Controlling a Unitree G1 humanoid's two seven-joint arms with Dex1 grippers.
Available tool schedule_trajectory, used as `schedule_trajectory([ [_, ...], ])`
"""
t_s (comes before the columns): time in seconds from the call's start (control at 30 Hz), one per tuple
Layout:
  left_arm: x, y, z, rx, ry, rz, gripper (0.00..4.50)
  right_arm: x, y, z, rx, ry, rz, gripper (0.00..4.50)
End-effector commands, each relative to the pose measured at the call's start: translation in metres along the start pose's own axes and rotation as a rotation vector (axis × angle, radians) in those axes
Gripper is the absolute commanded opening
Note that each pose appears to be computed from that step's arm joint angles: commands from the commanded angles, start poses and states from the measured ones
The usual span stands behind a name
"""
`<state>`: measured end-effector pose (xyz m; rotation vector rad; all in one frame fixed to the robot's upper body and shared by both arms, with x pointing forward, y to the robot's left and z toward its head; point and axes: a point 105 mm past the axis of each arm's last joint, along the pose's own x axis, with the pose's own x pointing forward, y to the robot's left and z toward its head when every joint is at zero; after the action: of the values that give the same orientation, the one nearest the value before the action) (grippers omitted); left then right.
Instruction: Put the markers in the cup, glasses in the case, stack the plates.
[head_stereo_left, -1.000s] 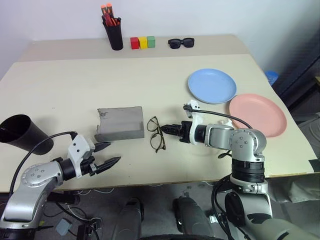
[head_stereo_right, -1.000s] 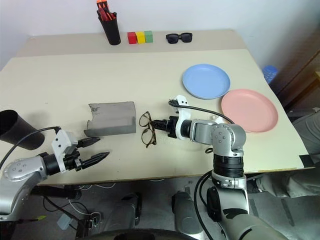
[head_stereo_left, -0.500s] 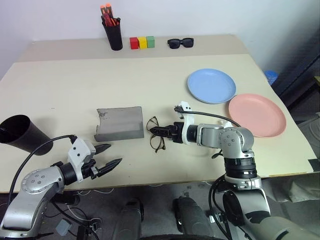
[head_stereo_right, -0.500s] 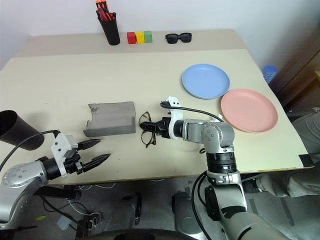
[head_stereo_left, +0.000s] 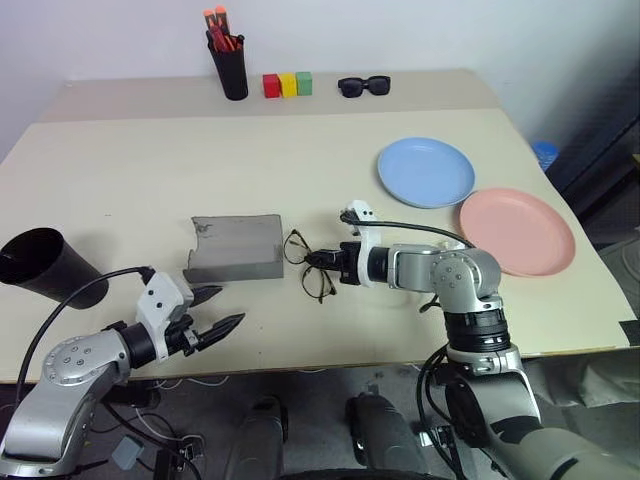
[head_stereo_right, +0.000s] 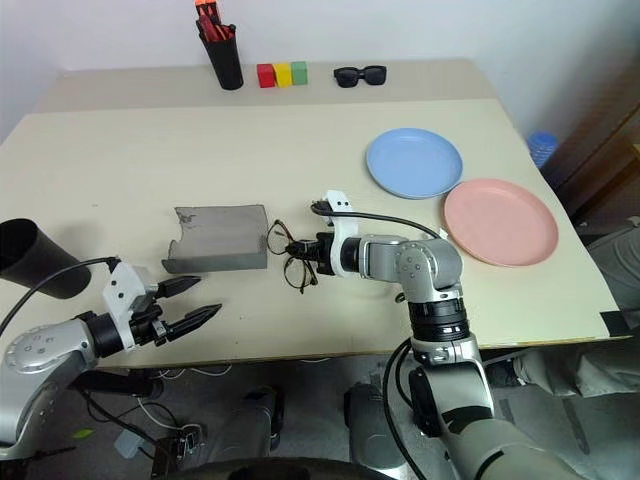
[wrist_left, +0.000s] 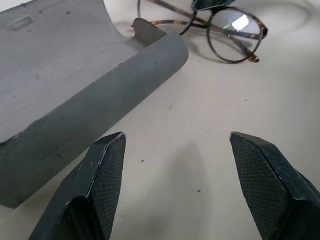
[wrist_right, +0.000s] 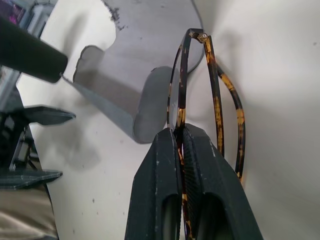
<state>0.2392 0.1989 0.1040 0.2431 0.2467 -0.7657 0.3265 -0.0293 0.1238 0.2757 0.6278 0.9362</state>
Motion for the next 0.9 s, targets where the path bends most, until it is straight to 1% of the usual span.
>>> schedule_trajectory([
  [0.03, -0.004, 0.004, 0.014, 0.006, -0.063, 0.035, 3.42, -0.012, 0.016, 0.017, -0.218, -0.013, 0.025, 0.05],
  [0.1, -0.004, 0.005, 0.013, 0.001, -0.073, 0.052, 3.42, -0.015, 0.021, 0.021, -0.292, -0.007, 0.042, 0.05],
  [0.2, -0.008, 0.006, 0.007, -0.015, -0.099, 0.105, 3.42, -0.022, 0.036, 0.042, -0.416, -0.034, 0.105, 0.05],
  [0.3, -0.013, 0.006, 0.001, -0.031, -0.114, 0.144, 3.42, -0.02, 0.049, 0.062, -0.506, -0.055, 0.153, 0.05],
  [0.37, -0.015, 0.007, 0.0, -0.043, -0.126, 0.158, 3.42, -0.011, 0.054, 0.072, -0.544, -0.055, 0.172, 0.05],
  [0.53, -0.02, 0.003, -0.004, -0.083, -0.123, 0.137, 3.42, 0.029, 0.073, 0.092, -0.621, -0.029, 0.252, 0.05],
  [0.67, -0.026, 0.0, -0.006, -0.092, -0.115, 0.136, 3.42, 0.055, 0.088, 0.096, -0.647, 0.01, 0.327, 0.05],
  [0.8, -0.032, -0.004, -0.003, -0.081, -0.106, 0.144, 3.42, 0.078, 0.098, 0.085, -0.677, 0.094, 0.39, 0.05],
  [0.9, -0.034, -0.004, 0.001, -0.07, -0.111, 0.159, 3.42, 0.089, 0.09, 0.072, -0.695, 0.166, 0.389, 0.05],
])
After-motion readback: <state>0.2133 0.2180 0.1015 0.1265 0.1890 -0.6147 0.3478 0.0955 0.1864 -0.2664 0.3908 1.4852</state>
